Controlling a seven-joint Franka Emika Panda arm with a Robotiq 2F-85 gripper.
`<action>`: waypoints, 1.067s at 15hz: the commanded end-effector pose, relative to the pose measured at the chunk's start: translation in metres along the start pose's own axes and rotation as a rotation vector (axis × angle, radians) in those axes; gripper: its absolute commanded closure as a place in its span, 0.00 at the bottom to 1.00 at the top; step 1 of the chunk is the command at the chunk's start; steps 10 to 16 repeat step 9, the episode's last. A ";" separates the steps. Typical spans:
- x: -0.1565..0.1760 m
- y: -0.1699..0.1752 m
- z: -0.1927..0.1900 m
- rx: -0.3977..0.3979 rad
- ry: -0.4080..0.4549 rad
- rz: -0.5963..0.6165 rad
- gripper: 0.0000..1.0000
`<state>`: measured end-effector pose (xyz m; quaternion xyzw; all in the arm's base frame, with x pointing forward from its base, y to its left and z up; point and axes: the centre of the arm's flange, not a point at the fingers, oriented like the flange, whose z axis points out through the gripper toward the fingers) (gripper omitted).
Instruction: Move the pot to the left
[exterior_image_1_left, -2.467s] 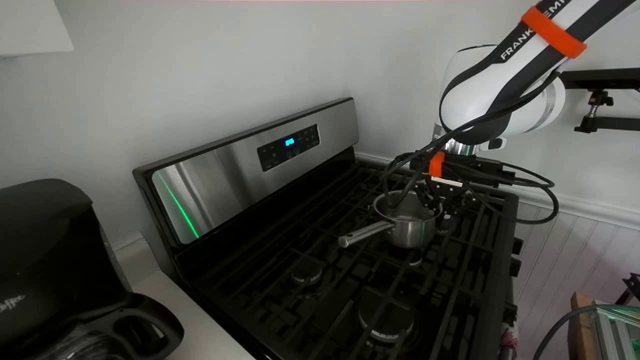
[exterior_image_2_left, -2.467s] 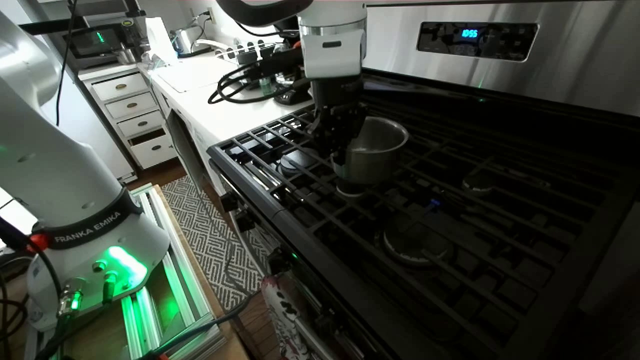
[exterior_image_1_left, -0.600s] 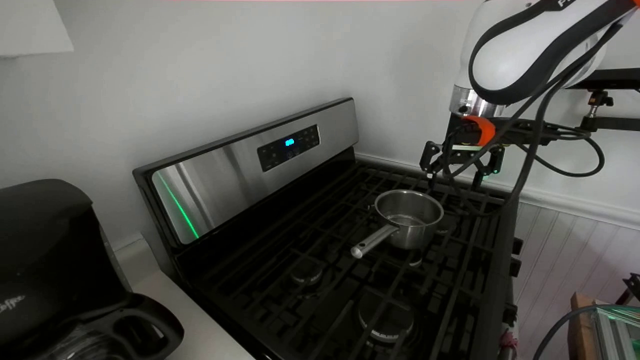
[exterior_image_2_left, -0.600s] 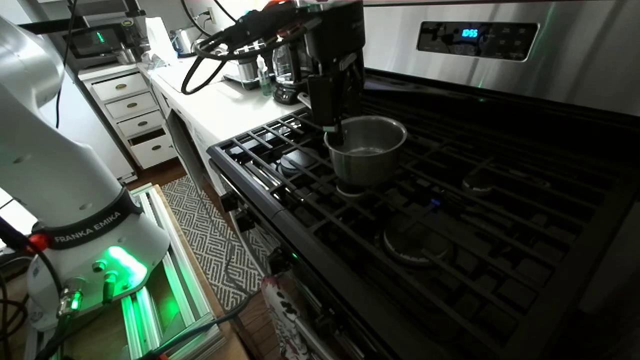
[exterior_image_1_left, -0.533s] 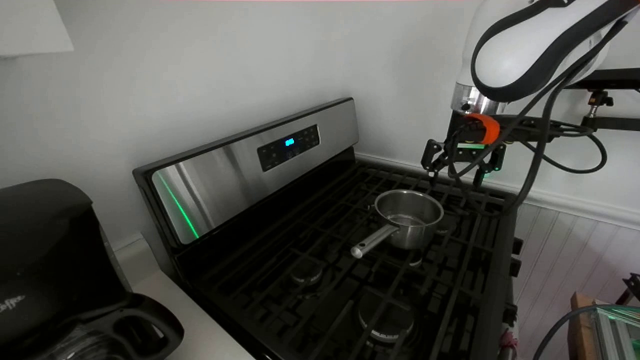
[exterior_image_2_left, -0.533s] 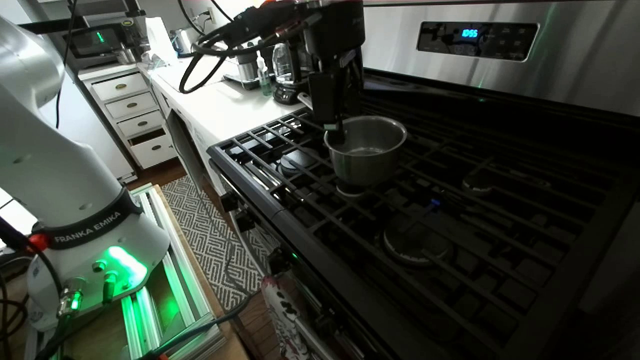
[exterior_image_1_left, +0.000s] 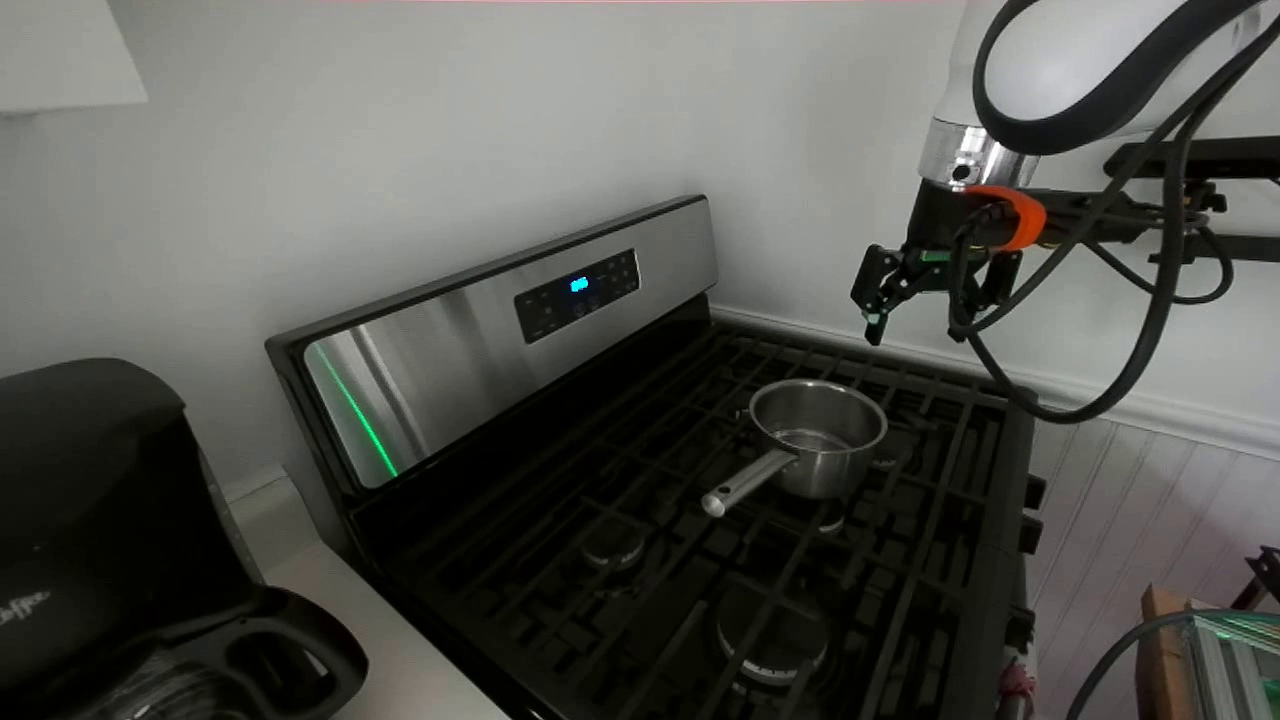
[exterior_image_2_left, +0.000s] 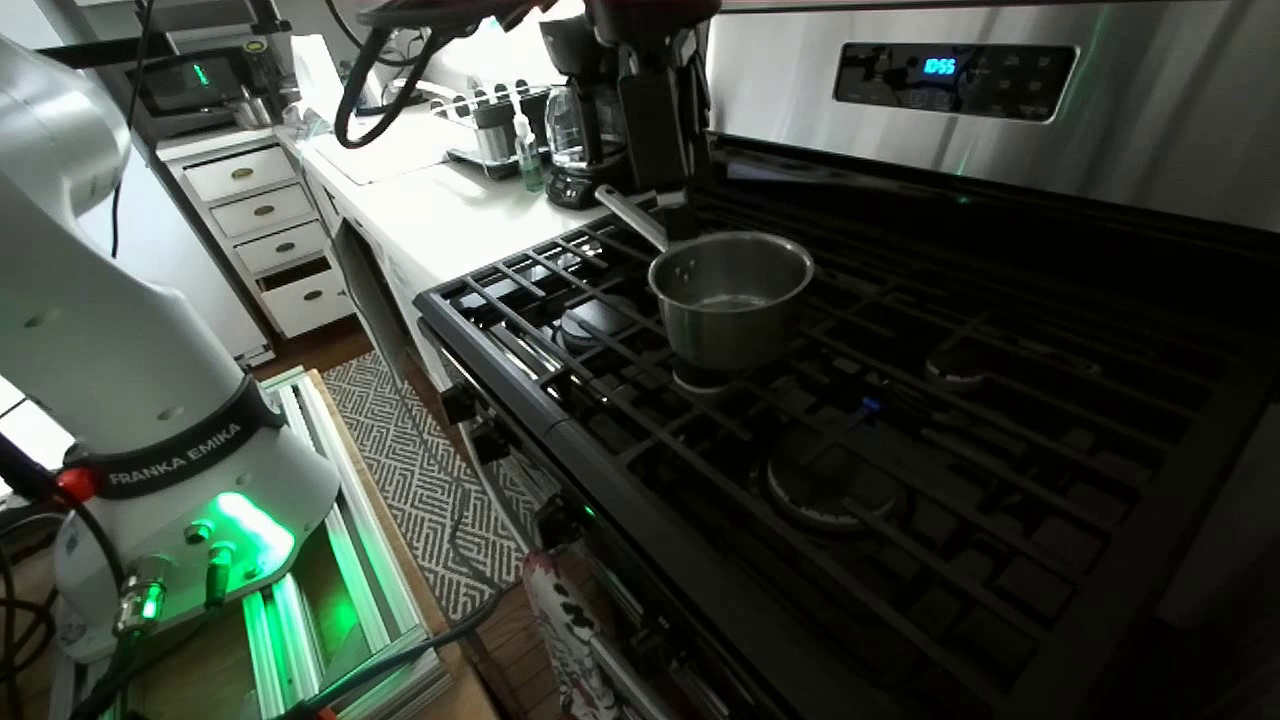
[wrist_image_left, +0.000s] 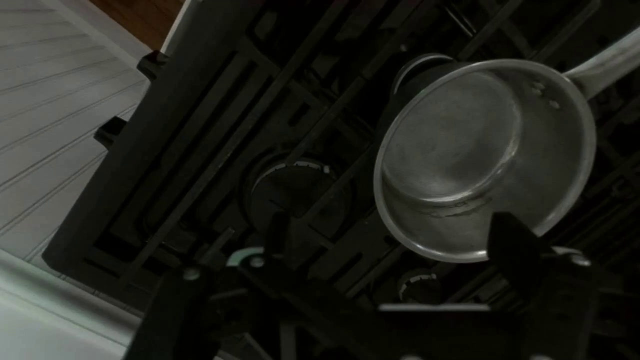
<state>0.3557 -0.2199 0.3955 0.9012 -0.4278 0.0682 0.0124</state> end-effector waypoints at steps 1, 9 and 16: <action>-0.007 0.003 -0.020 -0.004 0.007 -0.039 0.00; -0.006 -0.003 -0.017 0.006 0.012 -0.042 0.00; -0.006 -0.003 -0.017 0.006 0.012 -0.042 0.00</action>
